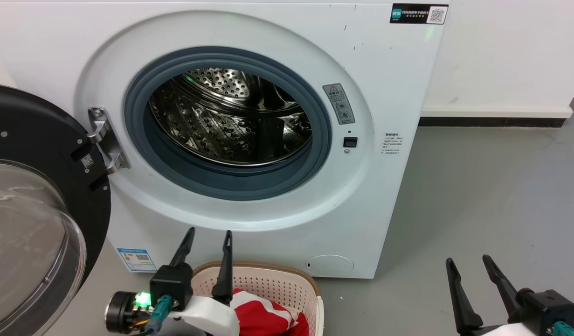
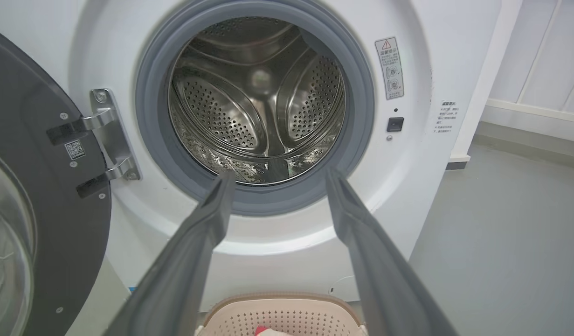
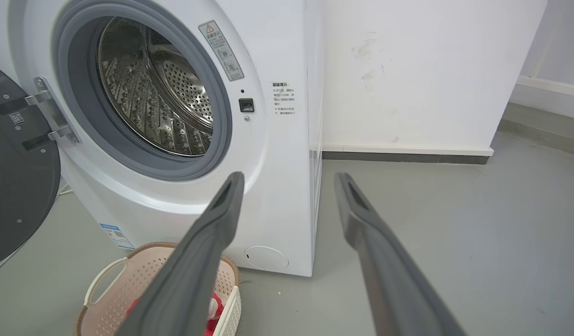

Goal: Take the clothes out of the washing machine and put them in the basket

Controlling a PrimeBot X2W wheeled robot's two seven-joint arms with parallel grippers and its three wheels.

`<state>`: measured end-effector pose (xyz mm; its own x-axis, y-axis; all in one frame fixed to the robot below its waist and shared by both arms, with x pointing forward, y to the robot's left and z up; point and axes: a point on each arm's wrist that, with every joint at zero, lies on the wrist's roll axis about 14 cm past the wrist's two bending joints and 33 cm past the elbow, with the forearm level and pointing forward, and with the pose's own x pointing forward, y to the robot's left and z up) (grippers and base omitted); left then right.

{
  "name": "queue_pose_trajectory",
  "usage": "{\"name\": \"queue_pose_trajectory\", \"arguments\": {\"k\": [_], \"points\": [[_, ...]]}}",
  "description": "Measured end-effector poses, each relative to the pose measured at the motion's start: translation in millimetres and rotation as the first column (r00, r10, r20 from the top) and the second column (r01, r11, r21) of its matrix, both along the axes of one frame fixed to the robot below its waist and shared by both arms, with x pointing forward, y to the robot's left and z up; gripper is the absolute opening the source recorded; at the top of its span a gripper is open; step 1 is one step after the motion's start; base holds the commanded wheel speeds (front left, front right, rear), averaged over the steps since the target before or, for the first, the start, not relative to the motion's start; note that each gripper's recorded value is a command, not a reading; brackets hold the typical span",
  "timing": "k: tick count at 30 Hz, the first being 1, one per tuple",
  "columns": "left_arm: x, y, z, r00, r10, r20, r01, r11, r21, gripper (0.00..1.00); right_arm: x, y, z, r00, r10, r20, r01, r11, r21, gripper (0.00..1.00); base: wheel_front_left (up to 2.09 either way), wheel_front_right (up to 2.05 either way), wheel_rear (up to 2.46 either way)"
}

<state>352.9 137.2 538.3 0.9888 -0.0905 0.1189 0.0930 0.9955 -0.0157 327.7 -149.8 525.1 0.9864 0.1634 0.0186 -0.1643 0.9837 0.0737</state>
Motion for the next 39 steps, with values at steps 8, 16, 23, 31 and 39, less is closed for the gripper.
{"name": "queue_pose_trajectory", "arguments": {"k": [8,16,23,31,39], "points": [[-4.6,26.6,0.7,0.997,0.076,-0.016,-0.076,0.997,-0.01,1.0,0.0,0.3,0.9,1.0,0.001,0.003,-0.001,1.0,0.006,1.0,0.0,0.0,0.0],[-4.3,27.5,-1.7,0.996,0.078,-0.031,-0.079,0.997,-0.019,1.0,-0.5,-0.7,2.3,1.0,-0.002,0.007,0.002,1.0,0.007,1.0,0.0,0.0,0.0],[-4.3,27.2,-1.5,0.997,0.076,-0.03,-0.076,0.997,-0.012,1.0,-0.9,-1.0,4.2,1.0,-0.003,0.012,0.003,1.0,0.007,1.0,0.0,0.0,0.0],[-10.6,28.8,-26.8,0.989,0.076,-0.123,-0.087,0.993,-0.086,0.0,-2.6,-1.1,-10.6,0.999,-0.003,-0.041,0.007,0.996,0.085,0.0,0.0,0.0,0.0],[-8.1,35.2,-35.5,0.981,0.065,-0.182,-0.107,0.966,-0.235,0.0,2.3,-4.5,-15.1,0.997,-0.007,-0.073,0.024,0.97,0.24,0.0,0.0,0.0,0.0]]}}
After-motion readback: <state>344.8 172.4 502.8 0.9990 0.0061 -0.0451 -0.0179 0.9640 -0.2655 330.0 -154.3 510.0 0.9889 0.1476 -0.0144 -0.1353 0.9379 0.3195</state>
